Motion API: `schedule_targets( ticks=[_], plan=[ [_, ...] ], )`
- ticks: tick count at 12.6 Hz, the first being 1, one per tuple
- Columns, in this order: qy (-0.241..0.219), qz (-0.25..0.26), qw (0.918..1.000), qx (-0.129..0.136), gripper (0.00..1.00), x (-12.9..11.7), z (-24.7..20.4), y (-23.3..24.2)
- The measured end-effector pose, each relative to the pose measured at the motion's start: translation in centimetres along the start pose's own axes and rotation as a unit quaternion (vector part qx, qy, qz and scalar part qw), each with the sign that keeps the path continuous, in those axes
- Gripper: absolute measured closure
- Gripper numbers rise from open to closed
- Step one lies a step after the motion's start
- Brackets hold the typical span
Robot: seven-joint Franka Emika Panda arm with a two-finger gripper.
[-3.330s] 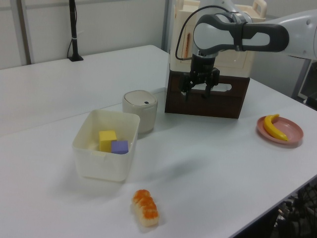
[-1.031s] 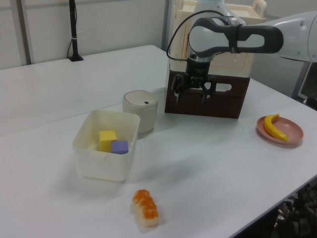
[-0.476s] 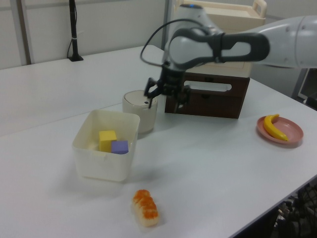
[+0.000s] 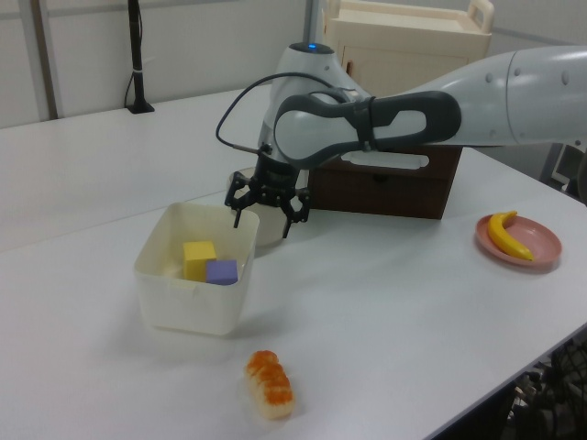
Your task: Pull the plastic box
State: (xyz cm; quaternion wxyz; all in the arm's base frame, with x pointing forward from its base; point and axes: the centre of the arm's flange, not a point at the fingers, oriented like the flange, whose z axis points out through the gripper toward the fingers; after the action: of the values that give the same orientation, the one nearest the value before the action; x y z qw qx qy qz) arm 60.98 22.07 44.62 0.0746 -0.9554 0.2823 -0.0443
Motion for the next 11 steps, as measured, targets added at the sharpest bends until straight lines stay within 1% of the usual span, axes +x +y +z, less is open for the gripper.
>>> schedule_targets(
  ticks=[2, 4, 6, 7, 8, 9, 10, 11],
  plan=[
    [-0.001, 0.006, 1.0, 0.001, 0.05, -0.1, 0.9, -0.8],
    [-0.004, 0.0, 1.0, -0.007, 0.07, -0.2, 2.5, -1.5],
    [-0.006, -0.008, 0.9997, -0.021, 0.32, -0.3, 4.6, -2.0],
    [-0.006, -0.012, 0.9996, -0.025, 0.47, -0.3, 5.2, -2.1],
    [-0.005, -0.014, 0.9995, -0.027, 0.64, -0.4, 5.4, -2.2],
    [-0.004, -0.016, 0.9995, -0.027, 0.8, -0.4, 5.4, -2.3],
    [-0.004, -0.016, 0.9995, -0.027, 0.93, -0.4, 5.4, -2.3],
    [-0.004, -0.017, 0.9995, -0.028, 0.96, -0.4, 5.4, -2.2]
  ],
)
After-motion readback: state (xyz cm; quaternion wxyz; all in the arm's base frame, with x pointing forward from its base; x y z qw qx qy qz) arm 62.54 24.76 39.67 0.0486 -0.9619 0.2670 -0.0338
